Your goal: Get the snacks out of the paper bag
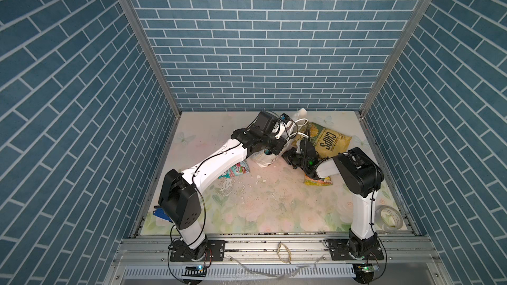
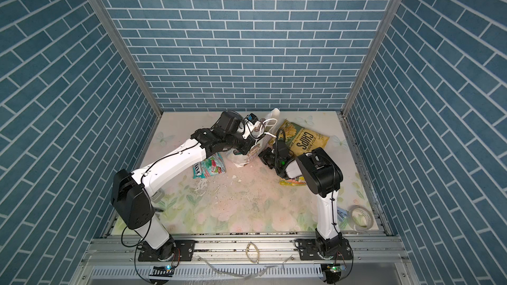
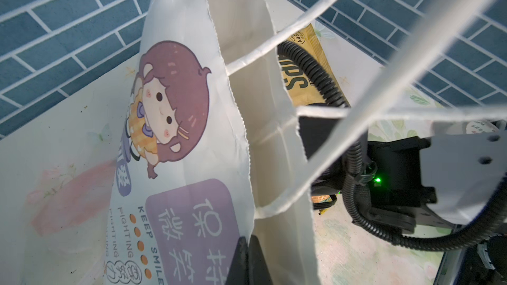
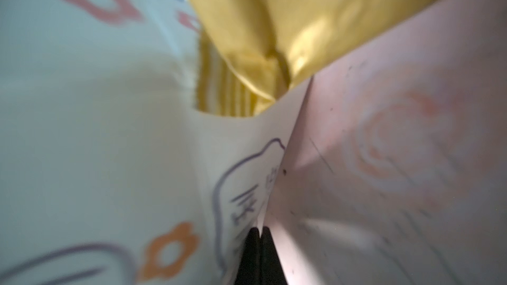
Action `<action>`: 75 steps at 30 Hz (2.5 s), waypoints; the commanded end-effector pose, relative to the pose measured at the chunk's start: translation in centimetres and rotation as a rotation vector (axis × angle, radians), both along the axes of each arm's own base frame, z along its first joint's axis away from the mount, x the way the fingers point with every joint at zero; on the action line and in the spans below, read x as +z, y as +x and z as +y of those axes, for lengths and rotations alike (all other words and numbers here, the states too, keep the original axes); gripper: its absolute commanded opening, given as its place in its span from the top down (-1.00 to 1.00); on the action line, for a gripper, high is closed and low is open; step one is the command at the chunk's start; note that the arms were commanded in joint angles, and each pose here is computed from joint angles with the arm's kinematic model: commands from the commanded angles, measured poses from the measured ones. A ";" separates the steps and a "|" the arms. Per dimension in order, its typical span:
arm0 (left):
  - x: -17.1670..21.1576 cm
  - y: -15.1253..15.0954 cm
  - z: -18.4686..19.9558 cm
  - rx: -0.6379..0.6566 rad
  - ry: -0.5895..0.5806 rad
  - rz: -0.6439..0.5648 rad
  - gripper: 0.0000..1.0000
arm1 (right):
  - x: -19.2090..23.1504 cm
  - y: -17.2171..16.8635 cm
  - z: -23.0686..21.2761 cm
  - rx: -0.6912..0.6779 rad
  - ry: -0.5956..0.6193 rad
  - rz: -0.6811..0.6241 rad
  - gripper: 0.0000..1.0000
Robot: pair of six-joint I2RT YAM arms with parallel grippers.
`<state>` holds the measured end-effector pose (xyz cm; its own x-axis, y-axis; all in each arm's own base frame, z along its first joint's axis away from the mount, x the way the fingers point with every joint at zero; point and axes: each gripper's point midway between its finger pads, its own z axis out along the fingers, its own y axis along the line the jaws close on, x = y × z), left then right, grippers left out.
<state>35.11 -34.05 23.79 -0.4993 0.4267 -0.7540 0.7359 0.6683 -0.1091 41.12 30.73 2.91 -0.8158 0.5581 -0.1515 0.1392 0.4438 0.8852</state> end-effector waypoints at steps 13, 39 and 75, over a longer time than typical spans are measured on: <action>0.2 1.8 -0.7 -0.037 0.036 -0.059 1.00 | 2.2 4.6 8.6 0.010 0.140 -0.092 1.00; -1.3 1.9 -4.9 -0.106 -0.072 0.020 1.00 | 7.6 -5.3 -13.6 -0.166 -0.415 -0.145 0.84; -4.0 -3.6 -1.5 -0.062 -0.007 0.039 1.00 | 20.8 -5.3 -18.4 -0.033 -0.299 -0.418 0.54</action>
